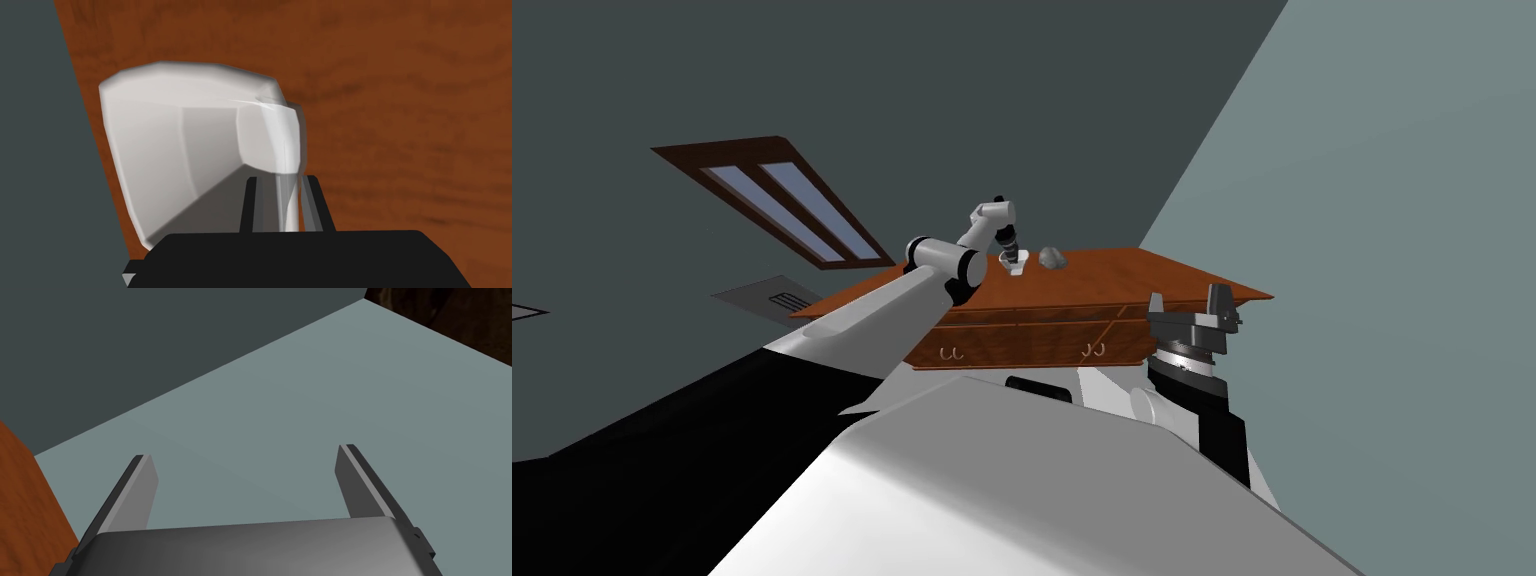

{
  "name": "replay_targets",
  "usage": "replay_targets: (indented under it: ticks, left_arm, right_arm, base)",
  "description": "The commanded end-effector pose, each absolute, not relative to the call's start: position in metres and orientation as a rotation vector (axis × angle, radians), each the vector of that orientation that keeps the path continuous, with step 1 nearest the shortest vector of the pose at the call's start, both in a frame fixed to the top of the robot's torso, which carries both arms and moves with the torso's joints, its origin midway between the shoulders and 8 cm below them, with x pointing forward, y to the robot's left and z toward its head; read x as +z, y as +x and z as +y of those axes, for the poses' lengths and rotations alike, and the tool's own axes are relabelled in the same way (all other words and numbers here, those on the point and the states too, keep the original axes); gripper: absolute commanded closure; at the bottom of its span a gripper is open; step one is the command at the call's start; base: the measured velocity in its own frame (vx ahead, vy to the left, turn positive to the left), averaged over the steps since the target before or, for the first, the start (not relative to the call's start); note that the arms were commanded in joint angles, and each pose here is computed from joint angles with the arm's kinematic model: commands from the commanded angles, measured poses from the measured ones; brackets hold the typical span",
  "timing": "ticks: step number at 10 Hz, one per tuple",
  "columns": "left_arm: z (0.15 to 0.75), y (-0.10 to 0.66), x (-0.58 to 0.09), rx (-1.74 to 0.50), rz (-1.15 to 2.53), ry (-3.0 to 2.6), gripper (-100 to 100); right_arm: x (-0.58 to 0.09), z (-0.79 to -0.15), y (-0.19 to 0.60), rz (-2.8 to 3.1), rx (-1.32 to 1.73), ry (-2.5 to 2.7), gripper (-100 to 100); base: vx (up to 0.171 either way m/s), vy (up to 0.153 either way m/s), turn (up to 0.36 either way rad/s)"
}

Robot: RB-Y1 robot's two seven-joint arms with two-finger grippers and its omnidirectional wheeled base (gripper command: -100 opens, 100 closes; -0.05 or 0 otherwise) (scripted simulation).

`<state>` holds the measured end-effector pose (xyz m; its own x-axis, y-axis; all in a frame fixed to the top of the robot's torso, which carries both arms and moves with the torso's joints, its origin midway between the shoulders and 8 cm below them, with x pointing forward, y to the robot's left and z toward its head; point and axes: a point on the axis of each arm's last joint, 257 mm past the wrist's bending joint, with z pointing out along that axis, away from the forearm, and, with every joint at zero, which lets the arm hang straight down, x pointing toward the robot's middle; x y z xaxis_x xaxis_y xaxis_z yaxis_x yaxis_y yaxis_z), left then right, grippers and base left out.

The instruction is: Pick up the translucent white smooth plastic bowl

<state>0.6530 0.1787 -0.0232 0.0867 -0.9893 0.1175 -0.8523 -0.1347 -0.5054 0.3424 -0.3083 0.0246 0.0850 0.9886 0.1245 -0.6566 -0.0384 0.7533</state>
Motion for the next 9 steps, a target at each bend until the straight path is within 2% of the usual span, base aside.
replay_targets:
  ticks: [1, 2, 5, 9]
  left_arm:
    - [0.176, 0.659, -0.012, -0.658, 1.822, -2.037, 100]
    - [0.182, 0.651, -0.033, -0.606, 1.835, -2.085, 100]
    - [0.176, 0.652, 0.009, -0.658, 1.824, -2.037, 100]
    - [0.177, 0.642, 0.012, -0.621, 1.837, -2.072, 100]
  right_arm:
    - [0.025, -0.308, 0.342, 0.546, 1.436, 0.785, 0]
    - [0.025, -0.308, 0.342, 0.546, 1.436, 0.785, 0]
    - [0.025, -0.308, 0.342, 0.546, 1.436, 0.785, 0]
    - [0.025, -0.308, 0.342, 0.546, 1.436, 0.785, 0]
  base:
    - [0.000, 0.000, 0.000]
    - [0.000, 0.000, 0.000]
    - [0.044, 0.007, -0.001]
    - [0.019, 0.002, 0.001]
